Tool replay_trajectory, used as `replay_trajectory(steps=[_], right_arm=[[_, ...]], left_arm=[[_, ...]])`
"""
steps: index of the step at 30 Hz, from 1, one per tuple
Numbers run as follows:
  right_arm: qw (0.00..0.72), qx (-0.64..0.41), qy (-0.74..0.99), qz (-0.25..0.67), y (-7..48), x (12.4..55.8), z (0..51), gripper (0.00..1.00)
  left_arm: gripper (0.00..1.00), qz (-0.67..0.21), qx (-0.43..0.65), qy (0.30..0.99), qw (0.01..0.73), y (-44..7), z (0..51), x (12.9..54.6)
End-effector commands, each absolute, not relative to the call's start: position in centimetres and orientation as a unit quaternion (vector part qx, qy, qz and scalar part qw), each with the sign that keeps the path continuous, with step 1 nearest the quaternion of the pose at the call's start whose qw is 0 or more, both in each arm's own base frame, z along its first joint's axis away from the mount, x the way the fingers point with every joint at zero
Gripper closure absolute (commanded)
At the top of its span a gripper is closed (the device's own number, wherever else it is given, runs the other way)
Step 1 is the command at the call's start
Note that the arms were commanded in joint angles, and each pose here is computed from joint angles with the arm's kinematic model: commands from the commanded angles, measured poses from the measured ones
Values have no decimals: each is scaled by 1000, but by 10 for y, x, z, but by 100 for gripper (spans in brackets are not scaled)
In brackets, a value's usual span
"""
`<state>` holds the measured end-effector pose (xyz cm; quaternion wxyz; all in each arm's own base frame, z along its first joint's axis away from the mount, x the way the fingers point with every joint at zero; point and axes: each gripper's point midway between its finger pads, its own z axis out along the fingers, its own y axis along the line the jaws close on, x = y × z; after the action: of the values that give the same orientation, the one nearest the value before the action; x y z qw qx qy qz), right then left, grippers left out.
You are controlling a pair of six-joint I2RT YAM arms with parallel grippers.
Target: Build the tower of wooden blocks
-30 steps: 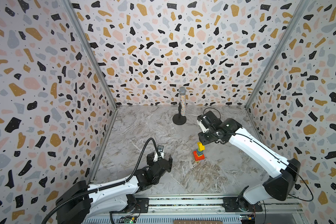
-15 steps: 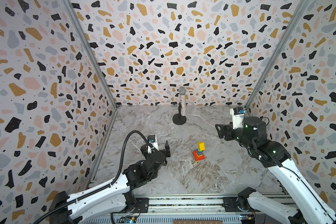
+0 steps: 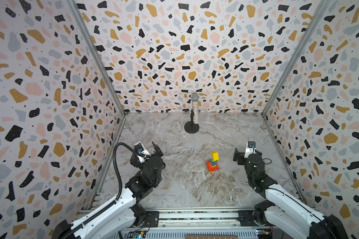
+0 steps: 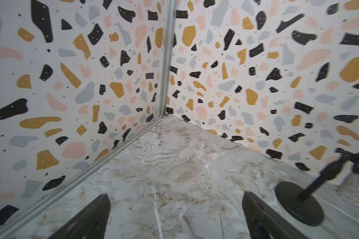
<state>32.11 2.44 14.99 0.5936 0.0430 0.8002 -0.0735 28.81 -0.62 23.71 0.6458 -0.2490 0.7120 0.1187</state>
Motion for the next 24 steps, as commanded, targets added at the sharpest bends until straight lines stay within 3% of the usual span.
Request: replay_trajectory(steps=[1, 12, 20, 24], right_arm=[[660, 98, 739, -92, 2, 331, 186, 1], [709, 91, 682, -153, -13, 316, 169, 1], [712, 74, 684, -141, -6, 327, 161, 1], [742, 42, 660, -112, 2, 305, 167, 1]], left_arm=[[0, 139, -243, 724, 631, 13, 228, 312], [0, 221, -144, 760, 594, 32, 181, 353], [0, 207, -183, 724, 631, 56, 167, 339], [0, 205, -193, 709, 647, 59, 167, 333]])
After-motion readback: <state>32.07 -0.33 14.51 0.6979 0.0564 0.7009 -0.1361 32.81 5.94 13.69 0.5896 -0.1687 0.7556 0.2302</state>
